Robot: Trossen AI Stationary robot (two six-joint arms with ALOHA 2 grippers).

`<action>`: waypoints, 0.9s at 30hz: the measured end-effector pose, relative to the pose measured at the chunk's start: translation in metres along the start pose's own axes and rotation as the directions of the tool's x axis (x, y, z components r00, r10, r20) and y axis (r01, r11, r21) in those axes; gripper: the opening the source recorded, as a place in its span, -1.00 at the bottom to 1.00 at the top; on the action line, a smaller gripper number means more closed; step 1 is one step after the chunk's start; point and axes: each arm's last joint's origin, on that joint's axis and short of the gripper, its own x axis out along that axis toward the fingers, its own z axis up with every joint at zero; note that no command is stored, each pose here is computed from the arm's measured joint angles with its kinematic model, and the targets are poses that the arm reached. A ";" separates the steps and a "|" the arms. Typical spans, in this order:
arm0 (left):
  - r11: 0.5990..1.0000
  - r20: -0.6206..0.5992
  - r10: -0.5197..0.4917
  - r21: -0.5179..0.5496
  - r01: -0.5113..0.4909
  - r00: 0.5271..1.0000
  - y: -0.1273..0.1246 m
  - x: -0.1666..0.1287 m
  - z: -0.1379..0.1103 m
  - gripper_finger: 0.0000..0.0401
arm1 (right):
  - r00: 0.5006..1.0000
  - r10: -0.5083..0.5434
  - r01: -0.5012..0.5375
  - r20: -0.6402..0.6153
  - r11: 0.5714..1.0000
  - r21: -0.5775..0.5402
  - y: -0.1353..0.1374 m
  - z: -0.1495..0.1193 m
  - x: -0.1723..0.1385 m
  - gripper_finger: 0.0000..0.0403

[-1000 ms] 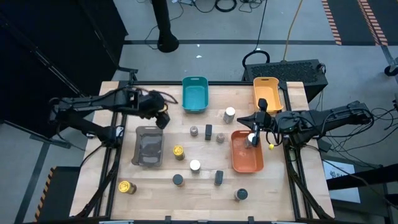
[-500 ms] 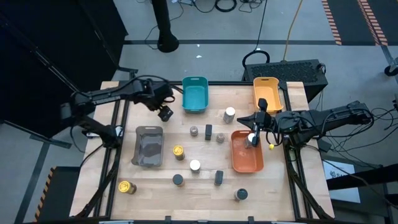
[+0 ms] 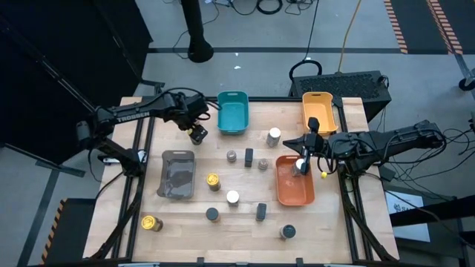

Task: Sort spices by type
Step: Put the top yellow seasoning bottle into the blue bin

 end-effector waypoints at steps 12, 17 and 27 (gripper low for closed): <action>1.000 0.012 -0.006 0.012 0.006 1.000 0.000 0.000 0.001 0.46 | 1.000 0.000 0.000 0.000 1.000 0.000 0.000 0.000 0.000 -1.00; 1.000 0.032 0.021 -0.017 -0.020 0.999 0.000 0.000 0.002 0.46 | 1.000 0.000 0.000 0.000 1.000 0.000 0.000 0.000 0.000 -1.00; 0.999 0.018 0.038 -0.030 -0.038 0.999 -0.009 0.008 0.003 0.46 | 1.000 0.000 0.000 -0.001 1.000 0.000 0.000 0.000 0.000 -1.00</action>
